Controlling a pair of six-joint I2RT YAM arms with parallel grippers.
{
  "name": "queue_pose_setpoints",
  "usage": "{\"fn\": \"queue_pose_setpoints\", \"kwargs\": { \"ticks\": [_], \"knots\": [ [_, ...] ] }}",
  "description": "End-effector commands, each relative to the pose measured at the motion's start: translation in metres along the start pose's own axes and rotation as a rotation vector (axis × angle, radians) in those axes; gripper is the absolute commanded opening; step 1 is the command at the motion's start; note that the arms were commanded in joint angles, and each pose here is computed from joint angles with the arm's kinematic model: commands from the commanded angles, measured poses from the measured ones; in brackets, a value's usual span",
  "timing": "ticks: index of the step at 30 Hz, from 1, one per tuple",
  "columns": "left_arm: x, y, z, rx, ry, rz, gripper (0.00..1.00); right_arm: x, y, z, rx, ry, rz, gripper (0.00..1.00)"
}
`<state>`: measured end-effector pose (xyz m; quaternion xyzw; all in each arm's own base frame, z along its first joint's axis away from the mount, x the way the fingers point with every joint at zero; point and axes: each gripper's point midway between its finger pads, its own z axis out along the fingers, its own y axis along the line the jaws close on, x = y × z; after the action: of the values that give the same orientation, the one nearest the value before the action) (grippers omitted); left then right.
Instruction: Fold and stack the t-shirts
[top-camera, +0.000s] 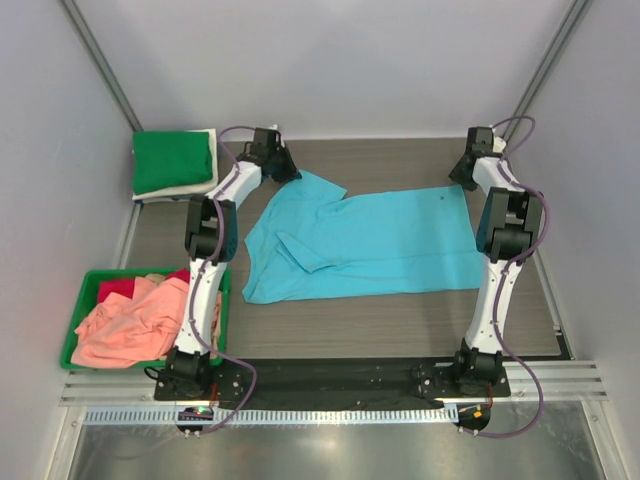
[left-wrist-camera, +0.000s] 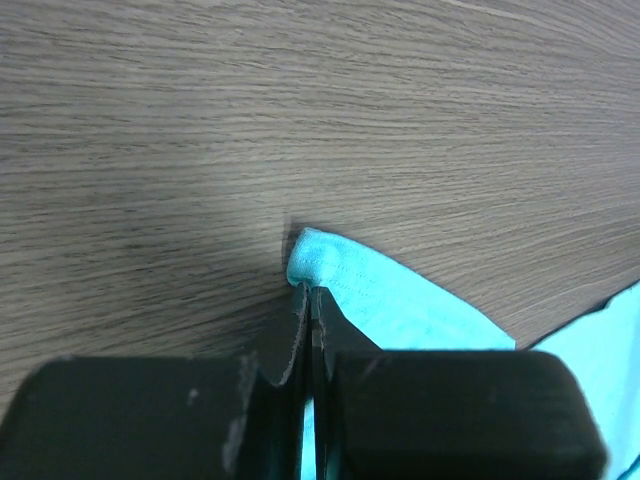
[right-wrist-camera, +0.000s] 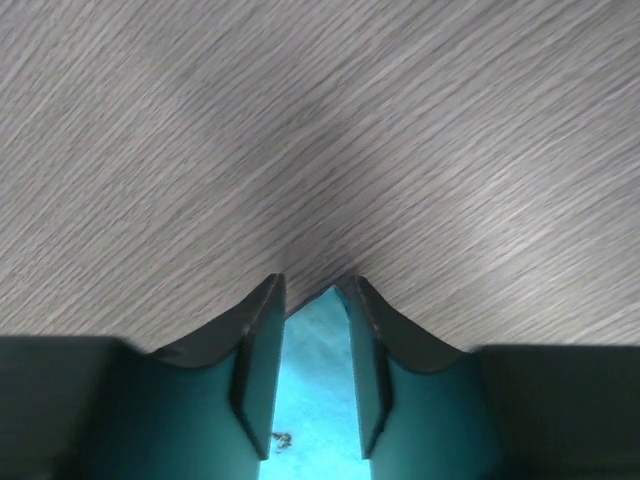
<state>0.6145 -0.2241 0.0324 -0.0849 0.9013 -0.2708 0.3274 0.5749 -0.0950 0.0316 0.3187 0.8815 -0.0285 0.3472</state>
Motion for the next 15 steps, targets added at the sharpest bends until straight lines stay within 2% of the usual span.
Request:
{"fn": "queue_pose_setpoints", "kwargs": {
  "ticks": [1, 5, 6, 7, 11, 15],
  "knots": [
    [-0.003, 0.001, -0.013, -0.007, 0.009, -0.012, 0.0, 0.023, -0.002, 0.006, 0.026, 0.04, -0.042, 0.36],
    [-0.002, 0.002, -0.013, -0.007, 0.011, -0.013, 0.0, 0.02, -0.003, 0.005, 0.035, 0.028, -0.053, 0.15],
    [-0.003, 0.002, -0.013, -0.005, 0.009, -0.012, 0.0, 0.018, -0.004, 0.004, 0.037, 0.024, -0.054, 0.05],
    [-0.002, 0.003, -0.013, -0.005, 0.009, -0.012, 0.0, 0.016, -0.004, 0.003, 0.038, 0.02, -0.054, 0.01],
    [-0.008, -0.002, -0.018, 0.01, -0.016, 0.004, 0.0, 0.005, -0.002, -0.009, 0.032, -0.005, -0.053, 0.01],
    [-0.025, -0.016, -0.047, 0.001, -0.057, 0.032, 0.0, -0.013, 0.006, -0.037, -0.005, -0.046, -0.029, 0.01]
  ]
}}
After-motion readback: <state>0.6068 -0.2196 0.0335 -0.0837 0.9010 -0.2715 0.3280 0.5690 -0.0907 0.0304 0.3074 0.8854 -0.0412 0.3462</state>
